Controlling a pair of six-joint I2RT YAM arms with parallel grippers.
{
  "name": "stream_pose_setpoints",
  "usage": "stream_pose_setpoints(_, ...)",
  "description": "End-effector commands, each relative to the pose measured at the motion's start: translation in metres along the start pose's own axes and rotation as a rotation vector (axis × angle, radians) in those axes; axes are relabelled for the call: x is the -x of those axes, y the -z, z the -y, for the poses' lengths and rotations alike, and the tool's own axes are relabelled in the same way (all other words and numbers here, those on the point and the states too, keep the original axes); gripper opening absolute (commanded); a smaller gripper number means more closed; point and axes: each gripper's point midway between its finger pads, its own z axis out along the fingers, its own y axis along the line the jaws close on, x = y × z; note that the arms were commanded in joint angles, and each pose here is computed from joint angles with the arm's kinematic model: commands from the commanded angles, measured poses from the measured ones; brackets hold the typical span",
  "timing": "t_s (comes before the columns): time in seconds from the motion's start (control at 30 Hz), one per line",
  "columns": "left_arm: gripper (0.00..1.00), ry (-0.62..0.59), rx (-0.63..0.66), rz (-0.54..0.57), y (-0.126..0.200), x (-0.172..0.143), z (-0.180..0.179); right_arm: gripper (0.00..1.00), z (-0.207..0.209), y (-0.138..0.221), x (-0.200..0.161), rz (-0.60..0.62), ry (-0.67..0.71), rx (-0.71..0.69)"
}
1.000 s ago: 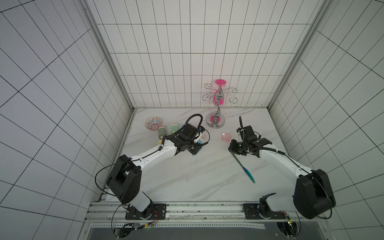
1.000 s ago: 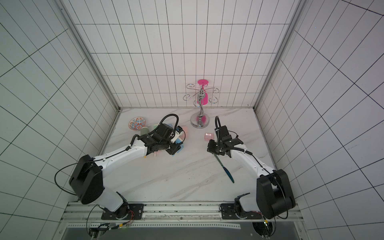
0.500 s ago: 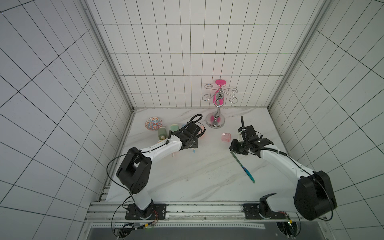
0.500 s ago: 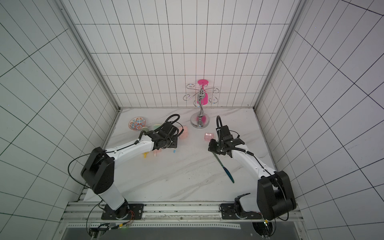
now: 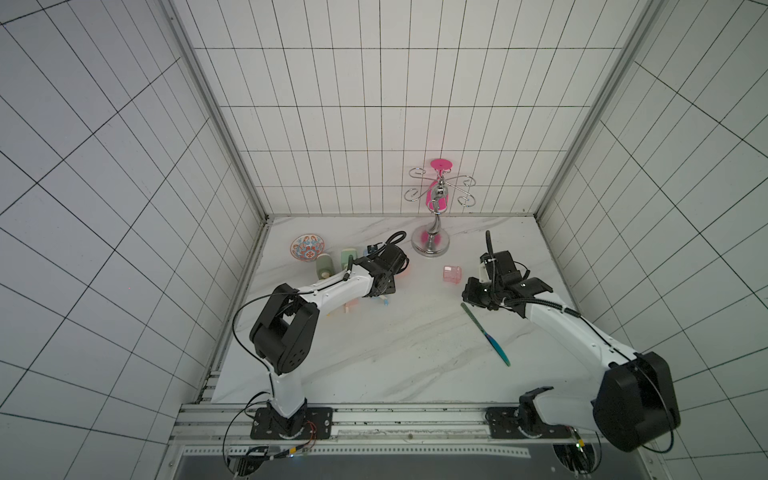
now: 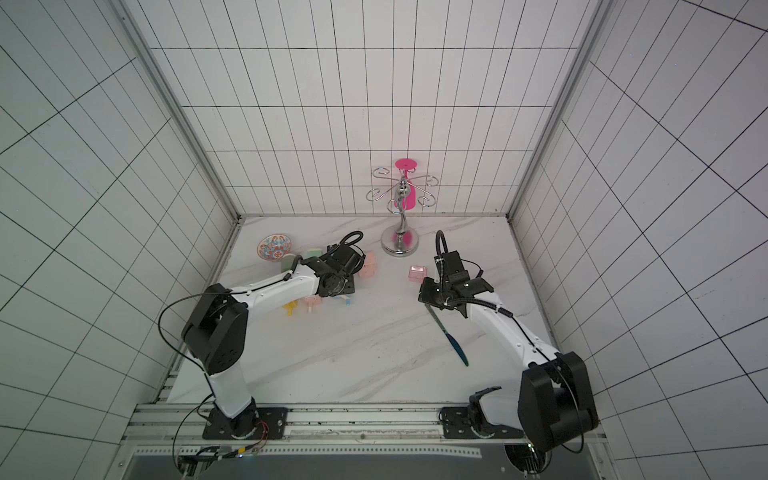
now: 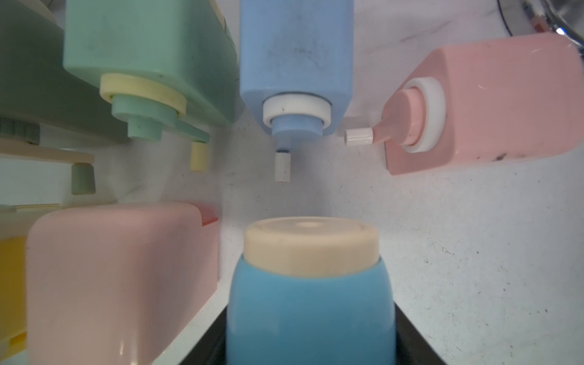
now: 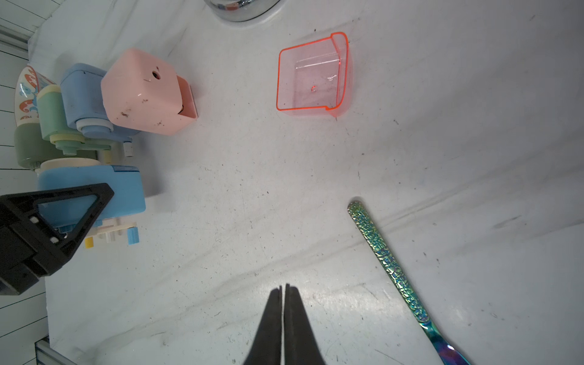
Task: Put the tray back into the pencil sharpener
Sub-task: Place the pencil sharpener at the center of the board.
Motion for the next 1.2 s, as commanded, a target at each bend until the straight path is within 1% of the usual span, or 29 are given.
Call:
stream_pose_setpoints(0.0,0.0,0.029,0.044,0.015,-0.005,0.0,-0.009,0.09,0.01,0.001,-0.005,-0.01,-0.02,-0.036)
stream_pose_setpoints(0.27,0.0,0.017,0.088,0.026,-0.015,0.003,-0.012,0.09,0.01,0.003,-0.004,-0.009,-0.019,-0.038)
stream_pose_setpoints(0.6,0.0,0.019,0.103,-0.004,-0.025,-0.004,-0.011,0.09,0.012,0.007,-0.005,-0.004,-0.018,-0.046)
stream_pose_setpoints(0.63,0.05,0.02,0.104,-0.004,-0.025,-0.004,-0.011,0.09,0.012,0.007,-0.005,-0.004,-0.018,-0.047)
stream_pose_setpoints(0.7,0.22,0.022,0.107,-0.008,-0.026,-0.005,-0.012,0.09,0.013,0.007,-0.006,-0.006,-0.019,-0.049)
stream_pose_setpoints(0.77,0.29,0.023,0.109,-0.012,-0.026,-0.006,-0.012,0.09,0.013,0.007,-0.006,-0.005,-0.017,-0.049)
stream_pose_setpoints(0.83,0.39,0.023,0.115,-0.013,-0.027,-0.006,-0.013,0.09,0.013,0.007,-0.007,-0.007,-0.018,-0.048)
stream_pose_setpoints(0.9,0.47,0.022,0.118,-0.012,-0.026,-0.006,-0.014,0.09,0.013,0.007,-0.006,-0.006,-0.018,-0.048)
stream_pose_setpoints(1.17,0.64,0.025,0.113,0.001,-0.023,-0.002,-0.014,0.09,0.013,0.007,-0.007,-0.008,-0.019,-0.047)
